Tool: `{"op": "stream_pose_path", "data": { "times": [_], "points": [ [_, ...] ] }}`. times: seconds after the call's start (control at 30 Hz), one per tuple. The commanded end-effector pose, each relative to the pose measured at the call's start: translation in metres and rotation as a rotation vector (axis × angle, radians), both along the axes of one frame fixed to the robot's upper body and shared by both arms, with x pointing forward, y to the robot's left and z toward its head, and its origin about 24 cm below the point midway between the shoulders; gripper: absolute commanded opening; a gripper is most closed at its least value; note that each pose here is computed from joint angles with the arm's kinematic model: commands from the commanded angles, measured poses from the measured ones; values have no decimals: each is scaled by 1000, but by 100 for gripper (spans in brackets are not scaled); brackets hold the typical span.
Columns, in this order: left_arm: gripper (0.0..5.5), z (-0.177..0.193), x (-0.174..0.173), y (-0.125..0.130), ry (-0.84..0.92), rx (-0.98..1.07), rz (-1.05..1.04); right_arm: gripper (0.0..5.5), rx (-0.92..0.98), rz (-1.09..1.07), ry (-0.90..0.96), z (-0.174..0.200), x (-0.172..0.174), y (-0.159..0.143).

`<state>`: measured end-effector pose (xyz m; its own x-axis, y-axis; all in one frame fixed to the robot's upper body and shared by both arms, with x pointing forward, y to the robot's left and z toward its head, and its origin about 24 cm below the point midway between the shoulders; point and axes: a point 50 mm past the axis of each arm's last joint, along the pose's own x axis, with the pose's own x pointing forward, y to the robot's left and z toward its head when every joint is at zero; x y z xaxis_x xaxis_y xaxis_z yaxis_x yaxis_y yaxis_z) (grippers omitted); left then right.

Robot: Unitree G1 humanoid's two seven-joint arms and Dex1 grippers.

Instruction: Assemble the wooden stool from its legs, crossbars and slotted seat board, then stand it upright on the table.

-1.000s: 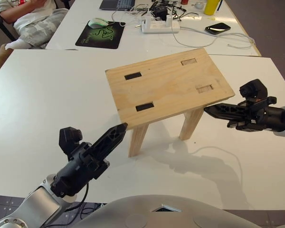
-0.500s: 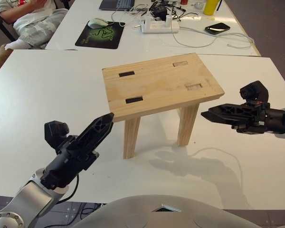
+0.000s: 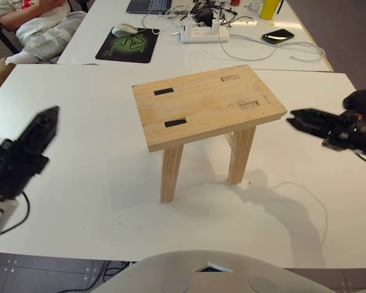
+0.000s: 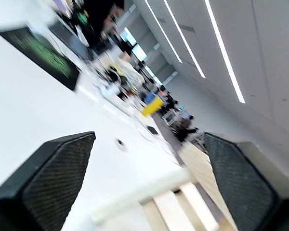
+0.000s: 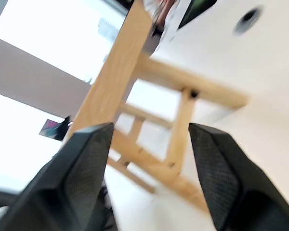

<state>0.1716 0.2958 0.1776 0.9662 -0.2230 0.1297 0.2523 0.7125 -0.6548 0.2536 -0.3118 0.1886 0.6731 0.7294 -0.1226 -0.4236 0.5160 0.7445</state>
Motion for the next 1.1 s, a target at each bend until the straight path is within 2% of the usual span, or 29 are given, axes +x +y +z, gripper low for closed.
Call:
{"op": "stream_pose_path", "data": {
  "times": [0.03,0.2,0.27,0.33,0.4,0.6,0.77,0.9,1.1],
  "points": [
    [416,45,37,12,-229,362,292,289,-9,-205,-531,72,50,17],
    [416,56,79,-30,-366,611,329,289,-244,-484,-756,63,84,59],
    [416,52,99,-50,-397,621,344,289,-381,-595,-812,49,95,81],
    [416,45,116,-72,-428,656,336,289,-469,-680,-794,27,97,104],
    [416,32,125,-85,-429,676,344,289,-525,-770,-747,5,95,107],
    [416,-35,124,-101,-279,692,370,289,-687,-939,-607,-65,73,93],
    [416,-82,105,-102,-145,681,368,289,-701,-910,-540,-101,49,103],
    [416,-102,101,-107,-81,678,331,289,-703,-879,-510,-119,37,117],
    [416,-109,108,-108,-83,684,305,289,-709,-869,-469,-133,38,122]
  ]
}}
